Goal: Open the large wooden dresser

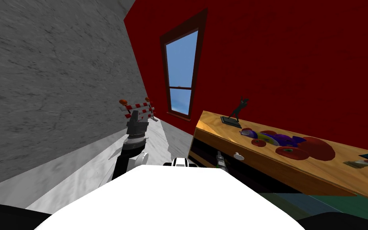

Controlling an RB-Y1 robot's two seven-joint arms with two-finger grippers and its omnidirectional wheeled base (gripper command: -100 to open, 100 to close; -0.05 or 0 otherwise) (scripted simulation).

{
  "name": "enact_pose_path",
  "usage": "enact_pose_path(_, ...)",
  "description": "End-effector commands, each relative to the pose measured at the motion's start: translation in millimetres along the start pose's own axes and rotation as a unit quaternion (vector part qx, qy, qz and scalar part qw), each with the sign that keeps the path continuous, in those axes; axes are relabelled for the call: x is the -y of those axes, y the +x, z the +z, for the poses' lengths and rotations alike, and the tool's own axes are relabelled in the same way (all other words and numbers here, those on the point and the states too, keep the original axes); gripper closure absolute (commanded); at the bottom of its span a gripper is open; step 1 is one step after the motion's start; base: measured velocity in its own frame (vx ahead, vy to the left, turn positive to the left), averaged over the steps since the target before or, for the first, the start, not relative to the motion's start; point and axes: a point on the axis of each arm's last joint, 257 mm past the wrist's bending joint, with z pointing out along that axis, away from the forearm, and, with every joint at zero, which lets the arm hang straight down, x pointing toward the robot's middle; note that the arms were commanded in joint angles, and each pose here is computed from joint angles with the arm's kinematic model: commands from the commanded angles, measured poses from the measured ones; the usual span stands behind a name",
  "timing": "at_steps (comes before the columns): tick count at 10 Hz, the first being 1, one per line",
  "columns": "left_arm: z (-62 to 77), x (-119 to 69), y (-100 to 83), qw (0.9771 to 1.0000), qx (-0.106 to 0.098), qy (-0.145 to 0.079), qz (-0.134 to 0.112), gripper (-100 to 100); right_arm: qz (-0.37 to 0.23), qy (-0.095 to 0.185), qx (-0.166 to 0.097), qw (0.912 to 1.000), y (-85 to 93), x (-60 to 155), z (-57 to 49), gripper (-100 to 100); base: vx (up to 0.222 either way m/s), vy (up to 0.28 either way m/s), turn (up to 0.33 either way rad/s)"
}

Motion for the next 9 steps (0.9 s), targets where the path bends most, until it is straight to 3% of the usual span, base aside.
enact_pose_path(1,0.0,0.0,0.0,1.0000,0.000,0.000,0.000,0,0.044,0.000,-0.024,0.9987,14.4,3.4,-5.4,100,-0.017,0.018,-0.119)
enact_pose_path(6,0.0,0.0,0.0,1.0000,0.000,0.000,0.000,0,0.150,0.005,-0.086,0.9850,51.7,10.4,-21.0,100,-0.029,0.017,-0.103)
enact_pose_path(7,0.0,0.0,0.0,1.0000,0.000,0.000,0.000,0,0.153,0.005,-0.086,0.9845,51.7,10.4,-21.0,100,-0.017,0.012,-0.033)
enact_pose_path(9,0.0,0.0,0.0,1.0000,0.000,0.000,0.000,0,0.194,0.010,-0.111,0.9746,66.9,12.7,-28.2,100,-0.018,0.009,-0.082)
